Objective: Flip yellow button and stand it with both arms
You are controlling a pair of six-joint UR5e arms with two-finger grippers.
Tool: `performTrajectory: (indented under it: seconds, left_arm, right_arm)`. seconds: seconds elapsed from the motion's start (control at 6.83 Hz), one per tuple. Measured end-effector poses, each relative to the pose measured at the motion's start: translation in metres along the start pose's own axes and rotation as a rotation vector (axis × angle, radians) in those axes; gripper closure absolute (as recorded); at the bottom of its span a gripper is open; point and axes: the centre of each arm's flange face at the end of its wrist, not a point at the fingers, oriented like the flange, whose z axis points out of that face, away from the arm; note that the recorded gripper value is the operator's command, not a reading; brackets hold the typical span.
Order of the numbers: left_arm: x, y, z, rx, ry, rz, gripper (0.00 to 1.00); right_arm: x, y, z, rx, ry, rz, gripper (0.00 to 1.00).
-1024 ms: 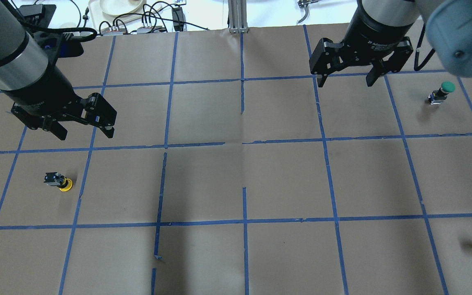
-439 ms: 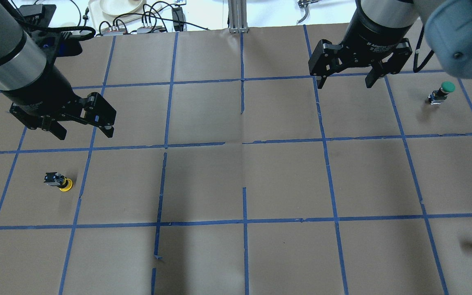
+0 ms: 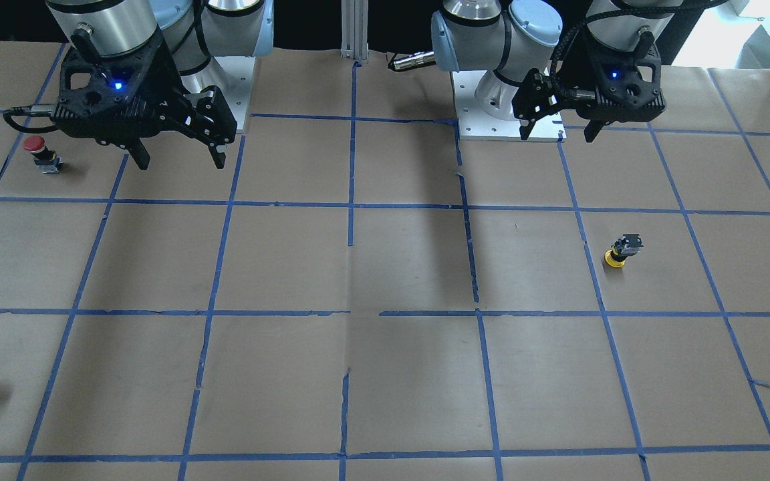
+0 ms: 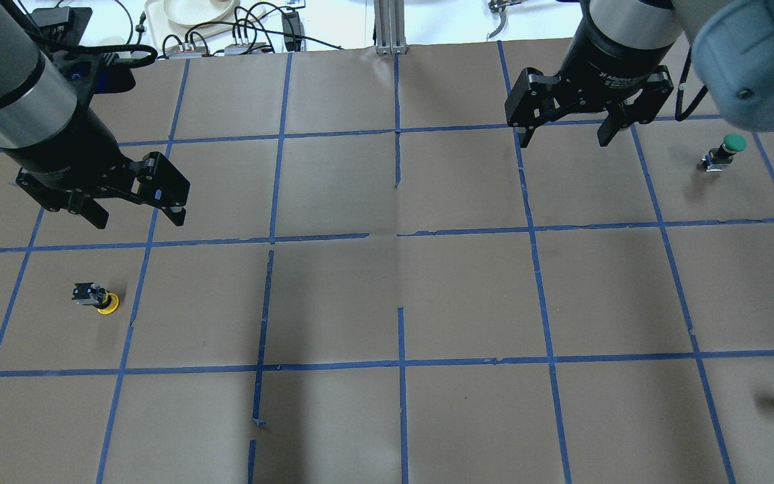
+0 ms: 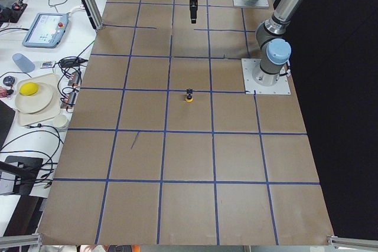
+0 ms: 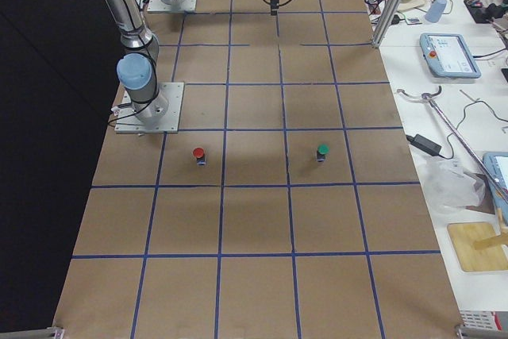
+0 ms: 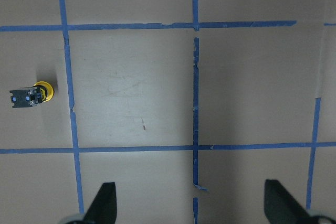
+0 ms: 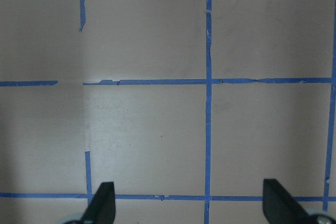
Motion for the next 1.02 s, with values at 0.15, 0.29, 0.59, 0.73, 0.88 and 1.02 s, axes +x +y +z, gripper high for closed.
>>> performTrajectory:
  seconds: [0.15,0.29,0.59,0.73,0.88,1.02]
  left_arm:
    - [-0.005,-0.004,0.001,0.003,0.000,-0.009,0.00]
    - [-0.015,-0.011,0.005,0.005,-0.002,-0.029,0.00]
    - [-0.092,-0.047,0.033,-0.019,0.004,-0.169,0.00]
    - [-0.147,-0.068,0.058,-0.031,0.001,-0.240,0.00]
    - [-0.198,-0.080,0.084,-0.049,-0.004,-0.275,0.00]
    - [-0.234,-0.084,0.105,-0.058,-0.002,-0.277,0.00]
  right_arm:
    - [0.000,0.000,0.000,-0.001,0.001,-0.001,0.00]
    - [0.000,0.001,0.000,0.000,0.002,0.001,0.00]
    - [0.001,0.001,0.002,-0.004,0.008,0.000,0.00]
    - [0.001,0.001,0.002,-0.005,0.010,0.001,0.00]
    - [0.002,0.000,0.003,-0.005,0.010,0.003,0.00]
    - [0.002,0.000,0.003,-0.005,0.011,0.003,0.00]
